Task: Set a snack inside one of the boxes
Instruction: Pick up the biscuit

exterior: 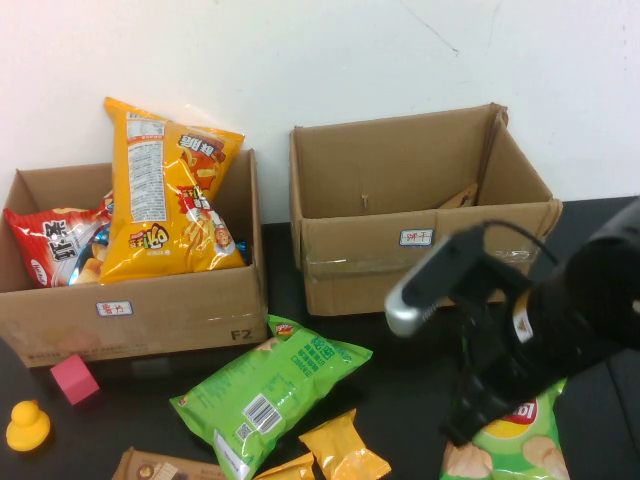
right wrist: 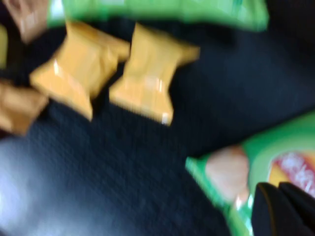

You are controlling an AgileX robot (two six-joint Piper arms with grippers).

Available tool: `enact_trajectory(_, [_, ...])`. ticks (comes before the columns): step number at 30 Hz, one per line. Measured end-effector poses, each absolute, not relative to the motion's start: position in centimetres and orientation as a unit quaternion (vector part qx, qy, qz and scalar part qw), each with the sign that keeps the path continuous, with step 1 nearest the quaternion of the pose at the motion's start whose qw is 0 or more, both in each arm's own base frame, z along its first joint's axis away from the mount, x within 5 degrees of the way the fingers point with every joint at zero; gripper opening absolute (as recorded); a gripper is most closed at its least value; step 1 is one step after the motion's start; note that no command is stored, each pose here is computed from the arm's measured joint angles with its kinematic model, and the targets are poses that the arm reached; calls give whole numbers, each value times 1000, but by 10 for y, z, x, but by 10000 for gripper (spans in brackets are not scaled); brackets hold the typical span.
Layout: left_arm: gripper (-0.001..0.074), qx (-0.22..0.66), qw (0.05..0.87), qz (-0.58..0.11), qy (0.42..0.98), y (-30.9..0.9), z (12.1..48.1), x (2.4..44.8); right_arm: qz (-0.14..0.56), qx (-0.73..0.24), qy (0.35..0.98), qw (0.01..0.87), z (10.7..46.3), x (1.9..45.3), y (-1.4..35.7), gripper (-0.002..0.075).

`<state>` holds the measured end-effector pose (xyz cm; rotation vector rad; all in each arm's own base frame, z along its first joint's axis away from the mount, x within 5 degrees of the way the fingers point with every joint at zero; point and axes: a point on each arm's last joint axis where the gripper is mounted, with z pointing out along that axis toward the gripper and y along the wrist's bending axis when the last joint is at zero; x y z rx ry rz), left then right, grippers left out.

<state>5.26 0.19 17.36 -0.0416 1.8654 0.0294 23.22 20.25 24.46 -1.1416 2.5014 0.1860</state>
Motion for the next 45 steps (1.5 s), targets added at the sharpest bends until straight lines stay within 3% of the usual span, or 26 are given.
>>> enact_trajectory(6, [-2, -18, 595, 13, 803, 2, 174, 53, 73, -412, 895, 152, 228, 222, 206, 15])
enact_trajectory(9, [-2, -18, 595, 13, 803, 2, 174, 53, 83, -418, 894, 137, 213, 220, 219, 76])
enact_trajectory(11, [-2, -18, 595, 13, 803, 2, 174, 53, 94, -415, 895, 132, 202, 220, 228, 162])
enact_trajectory(17, [-2, -18, 595, 13, 803, 2, 174, 53, 108, -402, 900, 133, 164, 234, 251, 520])
enact_trajectory(20, [-2, -18, 595, 13, 803, 2, 174, 53, 106, -403, 901, 124, 150, 248, 266, 599])
enact_trajectory(23, [-2, -18, 595, 13, 803, 2, 174, 53, 103, -405, 903, 104, 138, 261, 281, 623])
enact_trajectory(36, [-2, -18, 595, 13, 803, 2, 174, 53, 83, -400, 911, 55, 81, 295, 315, 617])
enact_trajectory(39, [-2, -18, 595, 13, 803, 2, 174, 53, 74, -406, 909, 51, 74, 297, 315, 533])
enact_trajectory(43, [-2, -18, 595, 13, 803, 2, 174, 53, 63, -416, 906, 41, 77, 297, 313, 247])
enact_trajectory(45, [-2, -18, 595, 13, 803, 2, 174, 53, 59, -420, 905, 35, 88, 295, 311, 239])
